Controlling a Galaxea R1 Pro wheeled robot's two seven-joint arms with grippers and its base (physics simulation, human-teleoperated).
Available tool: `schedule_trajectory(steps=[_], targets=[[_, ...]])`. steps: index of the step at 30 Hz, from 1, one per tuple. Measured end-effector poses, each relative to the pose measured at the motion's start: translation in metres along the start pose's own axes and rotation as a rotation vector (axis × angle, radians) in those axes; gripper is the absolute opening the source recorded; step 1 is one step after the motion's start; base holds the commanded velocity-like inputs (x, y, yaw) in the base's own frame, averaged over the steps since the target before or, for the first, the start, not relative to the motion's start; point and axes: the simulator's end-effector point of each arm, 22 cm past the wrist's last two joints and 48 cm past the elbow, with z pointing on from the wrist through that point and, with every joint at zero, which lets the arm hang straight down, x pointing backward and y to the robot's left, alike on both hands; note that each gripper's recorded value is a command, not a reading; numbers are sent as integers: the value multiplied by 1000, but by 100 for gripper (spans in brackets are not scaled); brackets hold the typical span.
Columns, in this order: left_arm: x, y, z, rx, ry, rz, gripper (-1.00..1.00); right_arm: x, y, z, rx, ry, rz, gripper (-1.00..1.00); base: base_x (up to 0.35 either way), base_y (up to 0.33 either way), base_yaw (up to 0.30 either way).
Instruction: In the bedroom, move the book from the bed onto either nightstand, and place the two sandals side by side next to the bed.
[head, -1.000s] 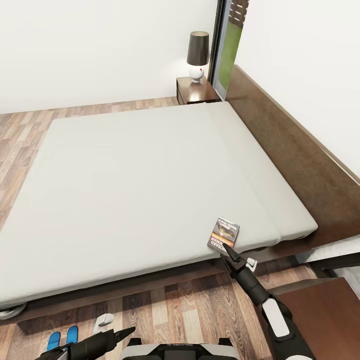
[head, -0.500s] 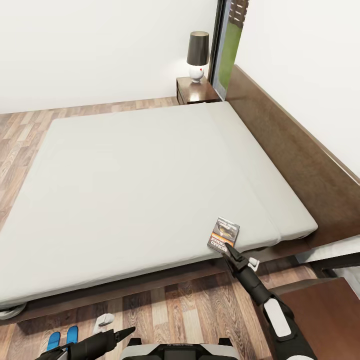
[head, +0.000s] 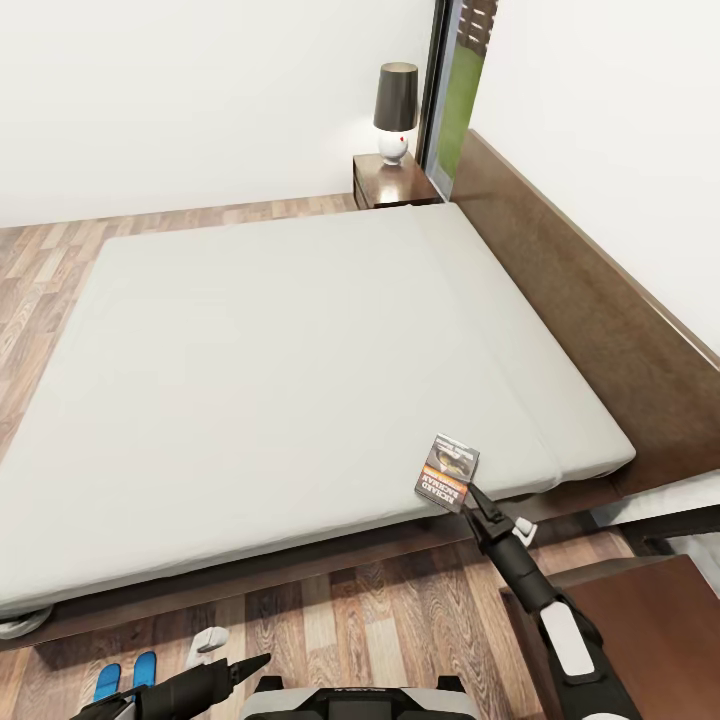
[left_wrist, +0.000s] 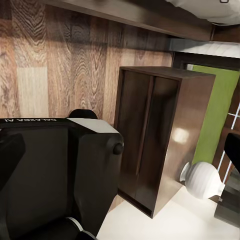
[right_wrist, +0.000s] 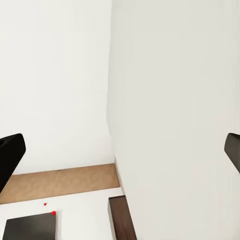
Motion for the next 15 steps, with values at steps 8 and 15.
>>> schedule_trajectory(steps=[8, 15], targets=[[-3, 2, 3, 0, 0, -1, 100, -1, -4, 3, 1, -1, 1, 100, 0, 0, 0], [-5, 5, 7, 0, 0, 0, 100, -2, -8, 7, 1, -1, 1, 100, 0, 0, 0]])
